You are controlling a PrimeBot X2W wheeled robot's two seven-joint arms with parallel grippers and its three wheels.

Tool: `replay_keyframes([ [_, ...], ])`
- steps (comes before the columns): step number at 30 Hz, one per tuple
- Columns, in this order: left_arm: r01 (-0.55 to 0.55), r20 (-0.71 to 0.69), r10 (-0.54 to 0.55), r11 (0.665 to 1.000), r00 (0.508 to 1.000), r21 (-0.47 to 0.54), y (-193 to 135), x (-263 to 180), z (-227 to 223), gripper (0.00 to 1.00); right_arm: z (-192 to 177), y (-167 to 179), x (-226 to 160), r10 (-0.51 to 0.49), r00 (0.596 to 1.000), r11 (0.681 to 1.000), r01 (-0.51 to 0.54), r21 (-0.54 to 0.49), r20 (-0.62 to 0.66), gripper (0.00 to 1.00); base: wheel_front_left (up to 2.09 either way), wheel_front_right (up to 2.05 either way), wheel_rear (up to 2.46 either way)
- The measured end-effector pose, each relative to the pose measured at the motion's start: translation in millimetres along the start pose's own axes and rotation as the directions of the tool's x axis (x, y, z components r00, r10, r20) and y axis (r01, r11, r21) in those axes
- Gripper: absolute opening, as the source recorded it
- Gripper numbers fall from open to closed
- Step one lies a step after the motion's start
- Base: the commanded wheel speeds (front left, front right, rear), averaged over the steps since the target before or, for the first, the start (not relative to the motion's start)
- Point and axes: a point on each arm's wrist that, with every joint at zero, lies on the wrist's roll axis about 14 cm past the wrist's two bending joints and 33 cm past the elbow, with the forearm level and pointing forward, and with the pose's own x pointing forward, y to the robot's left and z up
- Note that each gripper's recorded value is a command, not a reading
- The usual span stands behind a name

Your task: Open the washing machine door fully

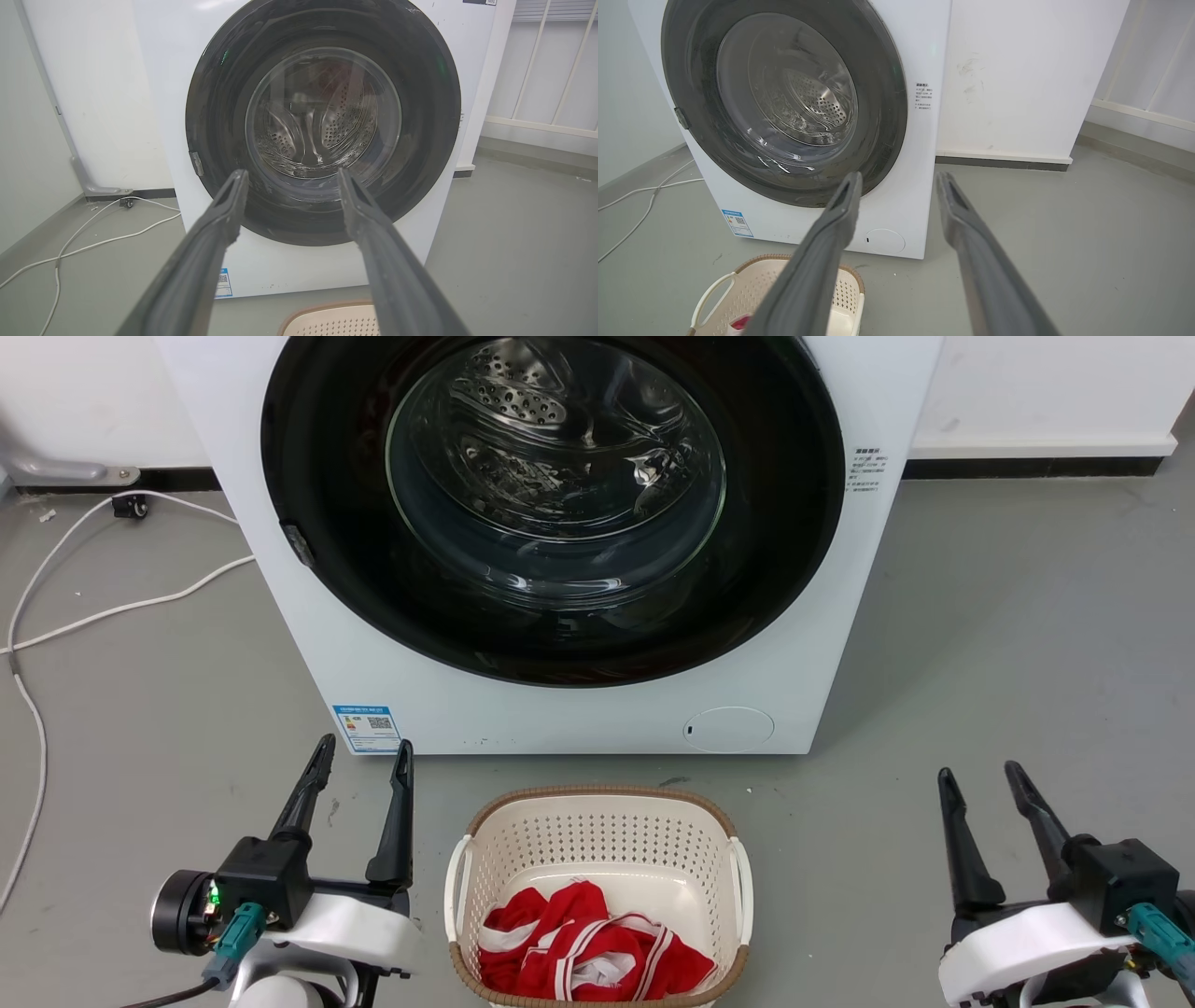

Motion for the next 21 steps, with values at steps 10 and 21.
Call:
replay_keyframes([
  [10,0.001,-0.003,-0.001,1.0,1.0,-0.007,-1,0,-1,1.0,0,-5,-1,-0.025,0.999,0.991,0.022,0.133,0.021,0.0,0.0,0.0,0.0],
  [21,-0.005,-0.007,0.005,1.0,1.0,-0.009,1,1,-3,1.0,-6,-24,2,-0.175,0.982,0.748,0.086,0.658,0.07,0.0,0.0,0.0,0.0],
])
